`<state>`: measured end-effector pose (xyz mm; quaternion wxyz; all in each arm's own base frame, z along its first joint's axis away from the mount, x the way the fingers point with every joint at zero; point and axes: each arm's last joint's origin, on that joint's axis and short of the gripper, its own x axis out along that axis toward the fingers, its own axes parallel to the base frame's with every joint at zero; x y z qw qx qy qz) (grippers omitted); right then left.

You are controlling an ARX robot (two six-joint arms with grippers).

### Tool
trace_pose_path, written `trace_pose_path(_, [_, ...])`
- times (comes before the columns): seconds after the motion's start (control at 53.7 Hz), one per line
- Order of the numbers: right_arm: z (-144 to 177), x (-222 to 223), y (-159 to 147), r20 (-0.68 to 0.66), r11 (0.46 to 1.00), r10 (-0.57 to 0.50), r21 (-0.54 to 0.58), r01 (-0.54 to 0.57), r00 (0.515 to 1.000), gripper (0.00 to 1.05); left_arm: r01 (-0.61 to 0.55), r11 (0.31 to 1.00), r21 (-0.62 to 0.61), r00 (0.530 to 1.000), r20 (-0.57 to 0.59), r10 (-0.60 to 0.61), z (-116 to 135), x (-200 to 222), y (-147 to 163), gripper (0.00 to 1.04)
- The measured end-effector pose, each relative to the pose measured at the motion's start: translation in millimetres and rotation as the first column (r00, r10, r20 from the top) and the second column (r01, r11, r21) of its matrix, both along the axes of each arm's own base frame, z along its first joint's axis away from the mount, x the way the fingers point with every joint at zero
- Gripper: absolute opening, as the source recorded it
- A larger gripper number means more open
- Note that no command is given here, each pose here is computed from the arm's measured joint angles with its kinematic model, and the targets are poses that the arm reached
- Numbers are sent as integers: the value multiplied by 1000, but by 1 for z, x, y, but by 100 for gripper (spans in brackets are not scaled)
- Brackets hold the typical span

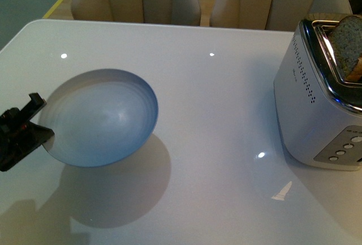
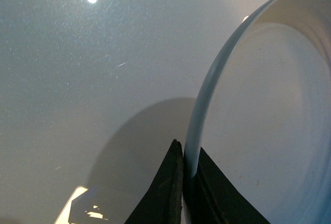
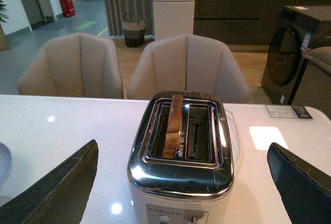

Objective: Left arm holds plate, right arm toasts bread

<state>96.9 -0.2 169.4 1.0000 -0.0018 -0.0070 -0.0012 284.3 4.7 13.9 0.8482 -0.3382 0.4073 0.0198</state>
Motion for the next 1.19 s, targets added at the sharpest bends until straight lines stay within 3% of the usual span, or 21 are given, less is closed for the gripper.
trace_pose_path(0.391, [0, 0, 0, 0, 1000, 0, 0, 0, 1000, 96, -58, 997, -48, 995, -86, 53, -60, 14, 2, 3])
trace_pose_path(0.727, [0, 0, 0, 0, 1000, 0, 0, 0, 1000, 96, -66, 996, -62, 995, -74, 61, -70, 22, 4, 3])
trace_pose_path(1.062, [0, 0, 0, 0, 1000, 0, 0, 0, 1000, 96, -93, 994, -65, 994, -60, 89, -62, 16, 4, 48])
trace_pose_path(1.193, [0, 0, 0, 0, 1000, 0, 0, 0, 1000, 96, -114, 991, -68, 993, -24, 113, -37, 6, 2, 75])
